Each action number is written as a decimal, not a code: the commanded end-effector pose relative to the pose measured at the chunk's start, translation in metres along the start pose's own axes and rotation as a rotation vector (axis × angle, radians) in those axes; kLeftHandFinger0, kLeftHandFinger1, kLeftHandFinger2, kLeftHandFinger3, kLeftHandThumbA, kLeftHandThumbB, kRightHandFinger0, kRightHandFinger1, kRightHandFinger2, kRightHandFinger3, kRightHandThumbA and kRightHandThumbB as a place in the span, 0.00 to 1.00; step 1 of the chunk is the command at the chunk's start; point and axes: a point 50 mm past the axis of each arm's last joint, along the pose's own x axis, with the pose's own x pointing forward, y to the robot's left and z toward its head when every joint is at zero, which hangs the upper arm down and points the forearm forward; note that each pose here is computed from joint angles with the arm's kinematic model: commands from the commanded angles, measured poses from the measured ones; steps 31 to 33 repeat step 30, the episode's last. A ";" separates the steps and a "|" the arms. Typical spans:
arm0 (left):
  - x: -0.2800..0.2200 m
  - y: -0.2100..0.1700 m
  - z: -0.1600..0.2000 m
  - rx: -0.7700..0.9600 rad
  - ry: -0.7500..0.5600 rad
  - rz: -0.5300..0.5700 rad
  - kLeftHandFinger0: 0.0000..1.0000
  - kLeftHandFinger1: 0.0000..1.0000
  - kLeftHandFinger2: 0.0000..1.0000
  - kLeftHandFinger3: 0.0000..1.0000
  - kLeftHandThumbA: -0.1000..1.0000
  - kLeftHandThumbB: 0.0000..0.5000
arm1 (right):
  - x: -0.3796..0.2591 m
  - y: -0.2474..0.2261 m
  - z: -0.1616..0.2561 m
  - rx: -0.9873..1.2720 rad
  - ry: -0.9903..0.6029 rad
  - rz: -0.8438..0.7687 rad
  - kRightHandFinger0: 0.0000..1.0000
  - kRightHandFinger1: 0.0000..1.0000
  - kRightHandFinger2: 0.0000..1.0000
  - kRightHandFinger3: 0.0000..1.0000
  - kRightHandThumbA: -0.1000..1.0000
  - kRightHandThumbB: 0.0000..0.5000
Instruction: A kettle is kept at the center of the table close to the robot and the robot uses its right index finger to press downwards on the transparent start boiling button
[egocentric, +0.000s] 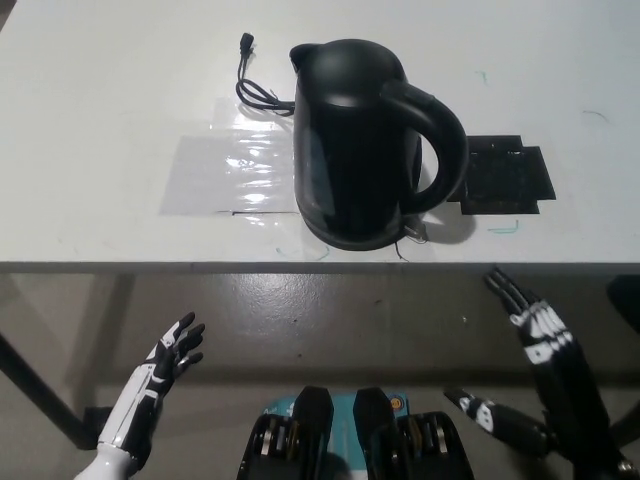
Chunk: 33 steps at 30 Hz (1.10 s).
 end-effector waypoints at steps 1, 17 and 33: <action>0.006 0.005 0.009 0.000 -0.070 -0.031 1.00 1.00 1.00 1.00 1.00 0.66 | -0.016 -0.004 -0.013 0.116 0.050 -0.116 1.00 1.00 1.00 1.00 1.00 0.89; 0.010 0.008 0.006 0.024 -0.070 -0.047 1.00 1.00 1.00 1.00 1.00 0.70 | -0.041 0.013 -0.045 0.230 0.241 -0.109 1.00 1.00 1.00 1.00 1.00 0.85; 0.008 0.008 0.005 0.031 -0.062 -0.030 1.00 1.00 1.00 1.00 1.00 0.76 | -0.040 0.020 -0.042 0.243 0.233 -0.088 1.00 1.00 1.00 1.00 1.00 0.82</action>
